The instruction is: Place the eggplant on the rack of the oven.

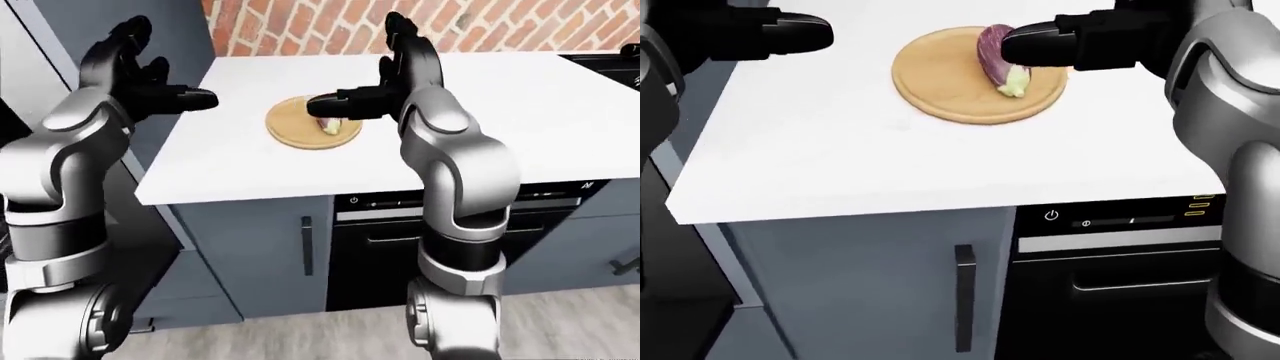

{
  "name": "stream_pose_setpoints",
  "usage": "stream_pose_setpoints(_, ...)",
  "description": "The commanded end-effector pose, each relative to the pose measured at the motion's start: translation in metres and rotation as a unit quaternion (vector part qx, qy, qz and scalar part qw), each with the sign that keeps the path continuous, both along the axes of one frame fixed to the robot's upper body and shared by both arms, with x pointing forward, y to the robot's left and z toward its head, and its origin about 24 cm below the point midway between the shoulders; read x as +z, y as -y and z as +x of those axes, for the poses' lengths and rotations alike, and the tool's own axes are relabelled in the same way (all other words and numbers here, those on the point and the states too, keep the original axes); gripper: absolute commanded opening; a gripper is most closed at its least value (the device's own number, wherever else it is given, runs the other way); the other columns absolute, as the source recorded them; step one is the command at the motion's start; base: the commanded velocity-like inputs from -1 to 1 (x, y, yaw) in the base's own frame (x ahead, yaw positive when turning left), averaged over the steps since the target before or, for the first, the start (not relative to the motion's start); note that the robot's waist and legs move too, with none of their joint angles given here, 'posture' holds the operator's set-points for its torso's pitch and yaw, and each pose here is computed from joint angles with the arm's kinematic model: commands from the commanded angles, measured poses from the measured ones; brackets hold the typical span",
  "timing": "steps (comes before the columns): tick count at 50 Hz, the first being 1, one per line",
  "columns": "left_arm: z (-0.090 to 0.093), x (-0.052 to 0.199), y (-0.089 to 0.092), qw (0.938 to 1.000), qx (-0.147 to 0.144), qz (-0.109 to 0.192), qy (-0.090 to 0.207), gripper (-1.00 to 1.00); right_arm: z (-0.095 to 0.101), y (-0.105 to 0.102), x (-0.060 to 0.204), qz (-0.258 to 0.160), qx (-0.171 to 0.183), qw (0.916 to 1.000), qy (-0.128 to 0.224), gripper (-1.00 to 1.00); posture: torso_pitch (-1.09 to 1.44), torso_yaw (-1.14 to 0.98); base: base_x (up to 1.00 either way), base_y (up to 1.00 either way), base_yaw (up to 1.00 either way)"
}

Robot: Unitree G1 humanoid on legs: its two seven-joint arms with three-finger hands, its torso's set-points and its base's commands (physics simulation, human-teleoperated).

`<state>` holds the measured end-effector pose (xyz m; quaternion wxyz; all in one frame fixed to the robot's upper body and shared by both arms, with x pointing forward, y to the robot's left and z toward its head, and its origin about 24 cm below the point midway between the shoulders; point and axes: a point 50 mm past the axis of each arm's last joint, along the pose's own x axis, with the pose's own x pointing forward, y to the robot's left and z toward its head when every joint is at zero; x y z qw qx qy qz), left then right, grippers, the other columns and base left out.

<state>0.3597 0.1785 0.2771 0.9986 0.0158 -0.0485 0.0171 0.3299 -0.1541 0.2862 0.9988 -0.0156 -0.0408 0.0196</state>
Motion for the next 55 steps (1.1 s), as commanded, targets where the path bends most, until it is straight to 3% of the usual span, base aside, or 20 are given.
stream_pose_setpoints(1, -0.0066, 0.0213, 0.0041, 0.9985, -0.011, 0.003, 0.053, 1.00, -0.0056, 0.0042, 0.0156, 0.004, -0.011, 0.9989, 0.044, 1.00, 0.00, 0.00, 0.00, 0.00, 0.00)
stream_pose_setpoints(55, -0.0098, 0.0214, 0.0052, 0.9985, -0.013, -0.002, 0.054, 1.00, -0.0066, 0.0040, 0.0176, -0.019, -0.012, 0.9987, 0.046, 1.00, 0.00, 0.00, 0.10, -0.04, 0.00)
